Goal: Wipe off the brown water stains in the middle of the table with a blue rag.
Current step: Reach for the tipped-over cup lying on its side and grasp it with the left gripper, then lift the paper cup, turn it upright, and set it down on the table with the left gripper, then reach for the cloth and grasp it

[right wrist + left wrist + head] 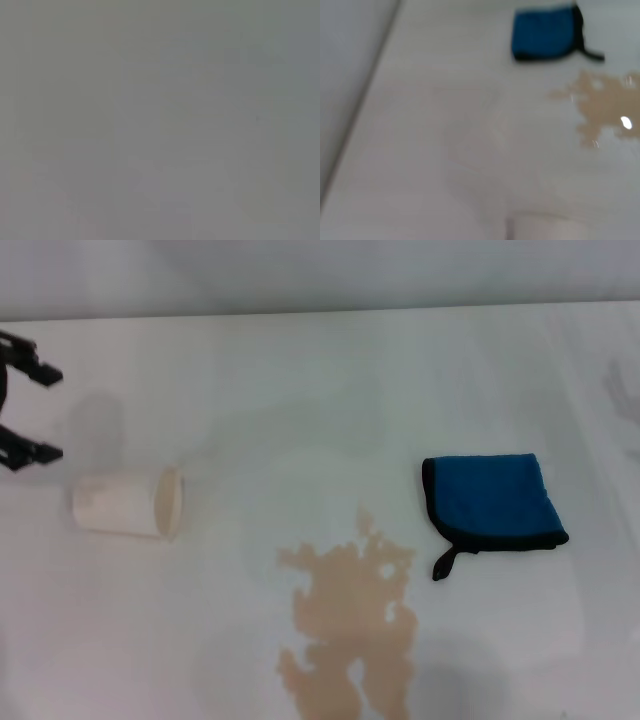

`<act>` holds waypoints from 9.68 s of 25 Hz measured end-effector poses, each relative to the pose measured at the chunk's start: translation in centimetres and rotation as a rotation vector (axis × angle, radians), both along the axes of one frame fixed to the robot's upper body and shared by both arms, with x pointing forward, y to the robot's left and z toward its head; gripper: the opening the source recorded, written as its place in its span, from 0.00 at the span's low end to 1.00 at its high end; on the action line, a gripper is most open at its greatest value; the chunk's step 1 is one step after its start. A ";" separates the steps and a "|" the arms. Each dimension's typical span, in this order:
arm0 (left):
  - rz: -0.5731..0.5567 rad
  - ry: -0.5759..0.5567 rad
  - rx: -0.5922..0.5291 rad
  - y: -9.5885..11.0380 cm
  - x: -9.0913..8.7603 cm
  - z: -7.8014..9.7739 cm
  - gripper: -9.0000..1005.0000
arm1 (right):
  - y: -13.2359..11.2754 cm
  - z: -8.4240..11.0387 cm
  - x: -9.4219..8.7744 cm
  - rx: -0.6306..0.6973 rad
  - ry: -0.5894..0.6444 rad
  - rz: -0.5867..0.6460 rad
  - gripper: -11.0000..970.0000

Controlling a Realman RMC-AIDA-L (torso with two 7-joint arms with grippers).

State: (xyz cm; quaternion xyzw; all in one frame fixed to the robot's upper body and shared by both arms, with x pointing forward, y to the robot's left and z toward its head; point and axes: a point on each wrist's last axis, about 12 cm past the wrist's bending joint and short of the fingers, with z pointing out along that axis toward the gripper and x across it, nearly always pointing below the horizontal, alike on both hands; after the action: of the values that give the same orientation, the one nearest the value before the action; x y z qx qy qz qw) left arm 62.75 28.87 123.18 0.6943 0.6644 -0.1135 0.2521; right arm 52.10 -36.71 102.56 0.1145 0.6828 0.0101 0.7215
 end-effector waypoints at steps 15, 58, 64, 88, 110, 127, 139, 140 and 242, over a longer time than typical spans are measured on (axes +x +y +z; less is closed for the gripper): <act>-0.116 -0.019 0.193 -5.3 -0.4 -4.3 0.87 | -0.2 0.0 -0.1 0.003 0.000 -0.010 0.88; -0.130 -0.060 0.236 -7.5 -0.6 -10.5 0.87 | -0.7 0.1 0.4 0.001 0.021 -0.032 0.88; -0.128 -0.060 0.243 -7.5 -0.6 -11.0 0.87 | -0.8 0.0 0.3 0.001 0.021 -0.035 0.88; -0.099 -0.063 0.236 -7.3 -0.6 -12.0 0.76 | -0.8 0.0 0.2 0.001 0.024 -0.036 0.88; 0.317 -0.222 -0.385 -5.3 -0.8 -12.8 0.66 | -0.9 0.0 0.3 -0.002 0.022 -0.037 0.88; 0.779 -0.339 -0.773 -3.8 -3.7 -19.1 0.67 | -0.9 0.4 0.8 -0.010 0.009 -0.032 0.88; 0.884 -0.255 -0.783 -5.0 -4.5 -20.9 0.67 | -0.8 0.6 1.4 -0.017 0.020 -0.021 0.88; 0.886 -0.250 -0.782 -5.1 -4.7 -21.0 0.67 | -0.8 0.6 1.4 -0.017 0.020 -0.021 0.88; 1.245 -0.352 -1.256 3.3 -16.1 -22.5 0.86 | 3.5 7.2 9.1 0.060 0.563 0.844 0.88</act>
State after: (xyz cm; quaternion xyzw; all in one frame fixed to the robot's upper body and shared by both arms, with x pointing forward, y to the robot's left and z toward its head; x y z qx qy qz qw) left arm 46.61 32.20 100.63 -0.0495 0.6875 -0.1906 0.6990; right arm 61.15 -33.18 109.74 -0.1522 0.8369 0.2890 0.4391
